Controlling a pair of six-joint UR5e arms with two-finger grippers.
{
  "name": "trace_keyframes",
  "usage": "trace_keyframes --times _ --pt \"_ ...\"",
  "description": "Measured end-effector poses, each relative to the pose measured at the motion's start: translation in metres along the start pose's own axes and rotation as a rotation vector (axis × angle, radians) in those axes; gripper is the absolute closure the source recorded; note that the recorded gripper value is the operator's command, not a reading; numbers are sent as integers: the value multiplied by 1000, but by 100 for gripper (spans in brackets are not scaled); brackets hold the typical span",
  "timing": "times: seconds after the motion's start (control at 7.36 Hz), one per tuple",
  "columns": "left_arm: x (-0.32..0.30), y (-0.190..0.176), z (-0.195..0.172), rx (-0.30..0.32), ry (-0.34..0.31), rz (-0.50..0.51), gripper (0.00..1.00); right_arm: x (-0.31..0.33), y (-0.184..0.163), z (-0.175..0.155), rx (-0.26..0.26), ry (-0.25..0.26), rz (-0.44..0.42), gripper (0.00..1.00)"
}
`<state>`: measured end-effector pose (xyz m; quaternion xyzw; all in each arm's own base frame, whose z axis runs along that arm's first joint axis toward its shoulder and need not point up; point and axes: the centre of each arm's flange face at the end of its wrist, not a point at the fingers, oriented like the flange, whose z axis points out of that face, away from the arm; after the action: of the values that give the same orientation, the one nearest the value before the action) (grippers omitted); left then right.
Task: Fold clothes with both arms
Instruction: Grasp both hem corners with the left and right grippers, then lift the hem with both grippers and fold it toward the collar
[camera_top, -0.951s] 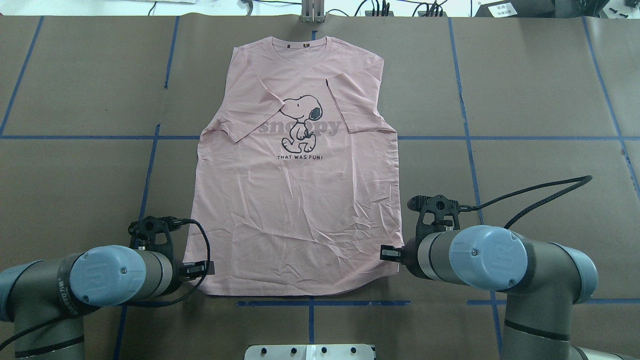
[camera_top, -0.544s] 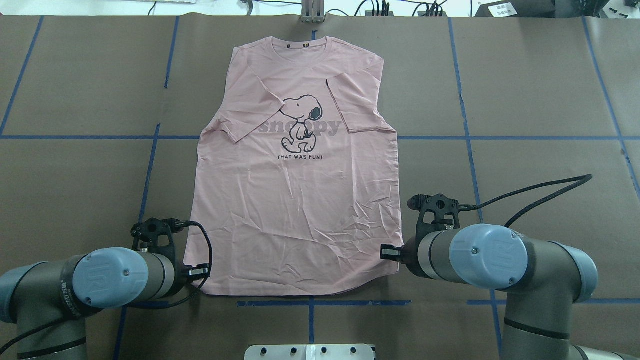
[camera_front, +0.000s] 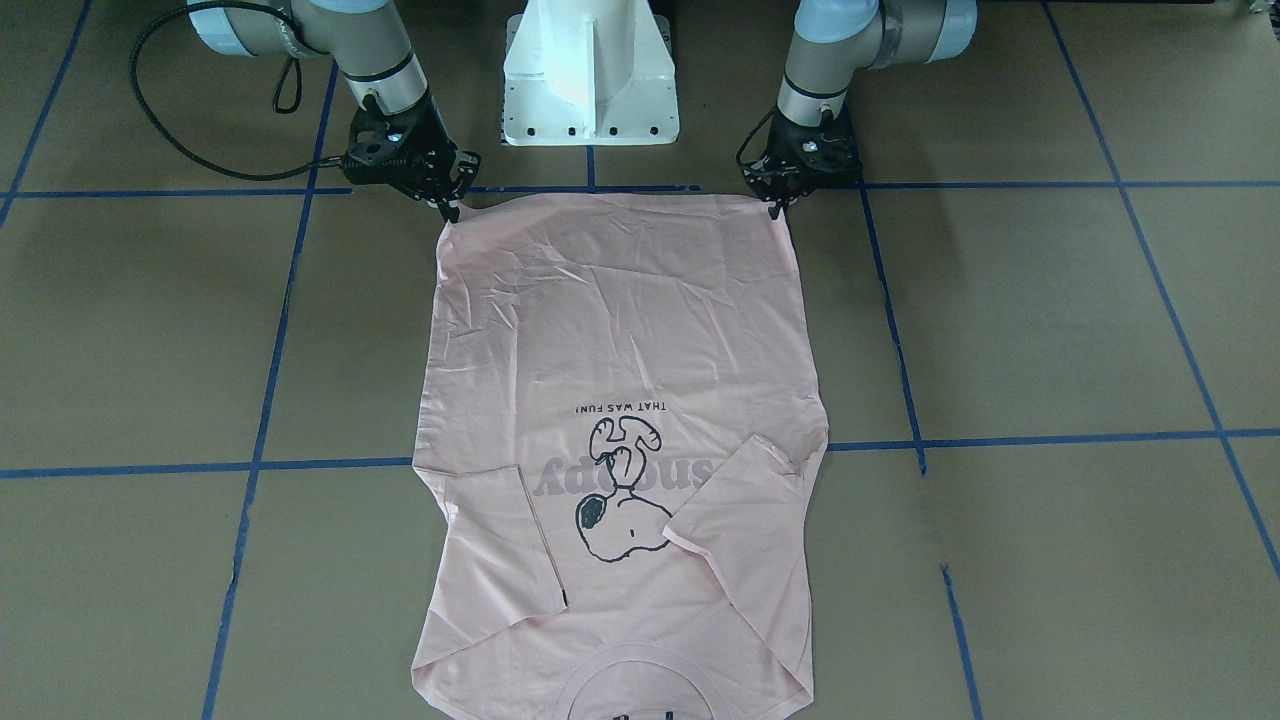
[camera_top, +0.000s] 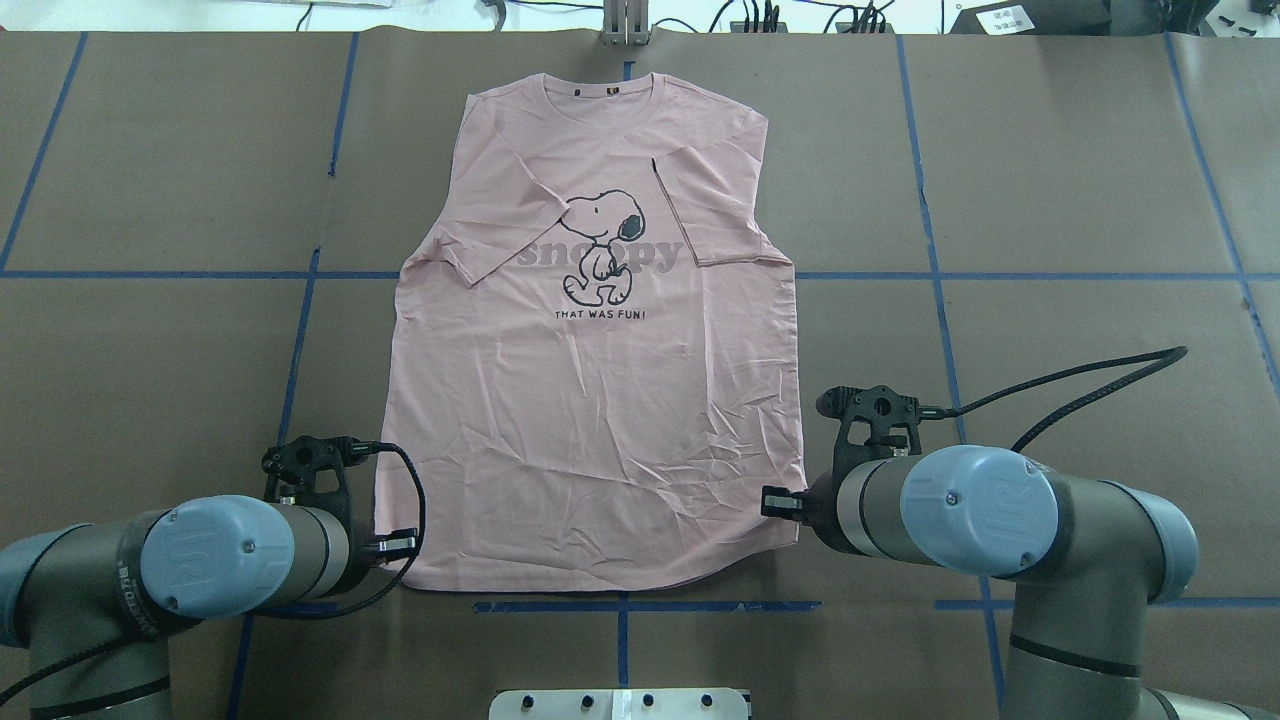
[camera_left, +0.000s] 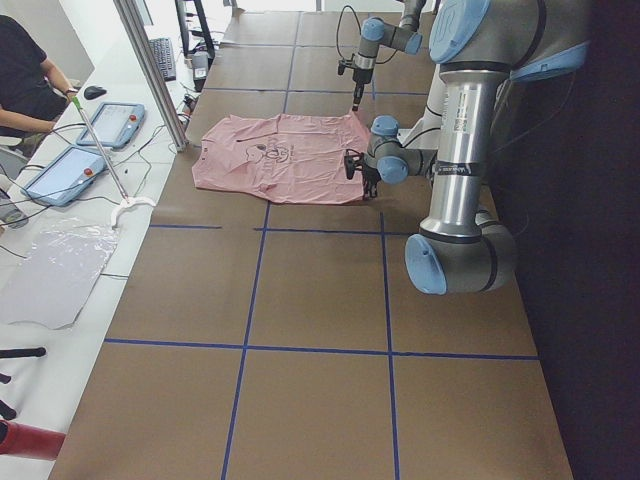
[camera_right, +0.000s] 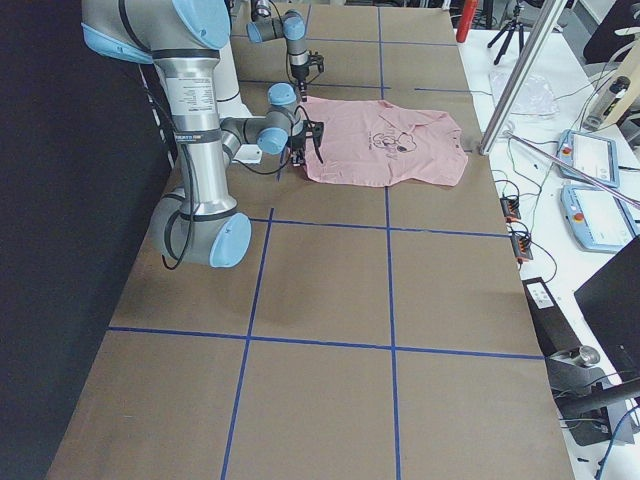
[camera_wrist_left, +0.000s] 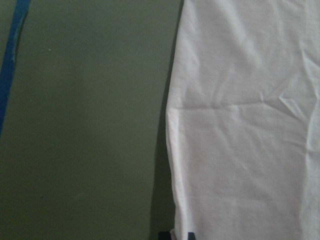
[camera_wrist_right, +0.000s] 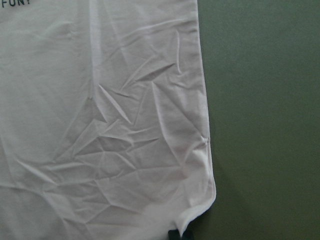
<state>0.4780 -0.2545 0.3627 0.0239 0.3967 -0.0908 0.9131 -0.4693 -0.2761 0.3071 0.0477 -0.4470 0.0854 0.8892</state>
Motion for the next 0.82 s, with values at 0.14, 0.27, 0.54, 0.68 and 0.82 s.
trace_keyframes --times 0.14,0.27,0.54,0.68,0.82 --pt "1 0 -5 0 8 1 100 -1 -1 -4 0 -7 0 100" --pt "2 1 -14 1 22 2 100 0 -4 -10 -5 -15 4 100" --pt "2 2 -41 0 39 4 100 8 -7 -18 -28 -15 13 100" --pt "5 9 -62 -10 37 10 100 17 1 -20 -47 -5 7 100" --pt "9 20 -84 -31 40 20 100 22 16 -24 -73 -4 -9 100"
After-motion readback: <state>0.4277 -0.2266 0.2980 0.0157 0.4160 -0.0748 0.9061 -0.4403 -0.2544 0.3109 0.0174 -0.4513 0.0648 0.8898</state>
